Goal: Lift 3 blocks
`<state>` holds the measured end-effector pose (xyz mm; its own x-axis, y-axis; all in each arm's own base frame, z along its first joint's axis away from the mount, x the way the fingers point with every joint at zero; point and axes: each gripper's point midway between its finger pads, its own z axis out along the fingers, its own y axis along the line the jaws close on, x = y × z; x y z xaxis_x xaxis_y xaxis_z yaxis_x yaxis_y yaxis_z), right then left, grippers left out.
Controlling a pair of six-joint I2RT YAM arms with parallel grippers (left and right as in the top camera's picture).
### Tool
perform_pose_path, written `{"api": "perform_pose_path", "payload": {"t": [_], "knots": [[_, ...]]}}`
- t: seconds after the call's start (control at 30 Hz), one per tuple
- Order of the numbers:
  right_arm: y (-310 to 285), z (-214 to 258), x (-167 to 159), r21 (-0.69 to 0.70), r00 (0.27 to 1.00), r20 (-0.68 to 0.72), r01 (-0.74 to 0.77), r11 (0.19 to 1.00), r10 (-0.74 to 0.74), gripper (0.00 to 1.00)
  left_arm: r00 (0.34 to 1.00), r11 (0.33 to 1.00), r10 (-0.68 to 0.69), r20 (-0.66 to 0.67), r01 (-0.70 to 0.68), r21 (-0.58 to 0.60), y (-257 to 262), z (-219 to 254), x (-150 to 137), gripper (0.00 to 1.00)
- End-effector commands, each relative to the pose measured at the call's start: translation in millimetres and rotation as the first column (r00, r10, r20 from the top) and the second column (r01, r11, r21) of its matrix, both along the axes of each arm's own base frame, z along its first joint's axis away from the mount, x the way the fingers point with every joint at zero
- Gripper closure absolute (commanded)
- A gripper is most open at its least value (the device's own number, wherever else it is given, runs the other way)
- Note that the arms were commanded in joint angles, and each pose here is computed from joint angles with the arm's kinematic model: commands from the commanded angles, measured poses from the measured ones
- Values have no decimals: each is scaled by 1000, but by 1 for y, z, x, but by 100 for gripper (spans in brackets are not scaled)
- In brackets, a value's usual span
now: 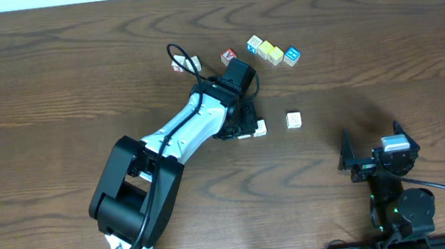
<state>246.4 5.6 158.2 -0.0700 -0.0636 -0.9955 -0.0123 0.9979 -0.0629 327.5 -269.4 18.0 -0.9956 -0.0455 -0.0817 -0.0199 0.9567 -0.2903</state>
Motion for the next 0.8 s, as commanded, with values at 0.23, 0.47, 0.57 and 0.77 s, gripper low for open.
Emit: {"api": "perform_pose_path", "payload": {"t": [0.23,0.47,0.57,0.77], "knots": [[-1,-1,0,-9,1000,-1,4,1000,-4,1,999,1000,-3,-34,4,16,2,-12,-9,62],[-1,-1,0,-9,1000,-1,4,1000,-4,1,999,1000,-3,-33,4,15,2,-12,-8,62],[-1,-1,0,-9,1000,-1,4,1000,-4,1,1000,1000,-3,-30,3,13,1,-10,-7,62],[-1,-1,0,-9,1000,-1,4,1000,-4,1,1000,1000,0,-18,0,5,-1,-6,-2,61]]}}
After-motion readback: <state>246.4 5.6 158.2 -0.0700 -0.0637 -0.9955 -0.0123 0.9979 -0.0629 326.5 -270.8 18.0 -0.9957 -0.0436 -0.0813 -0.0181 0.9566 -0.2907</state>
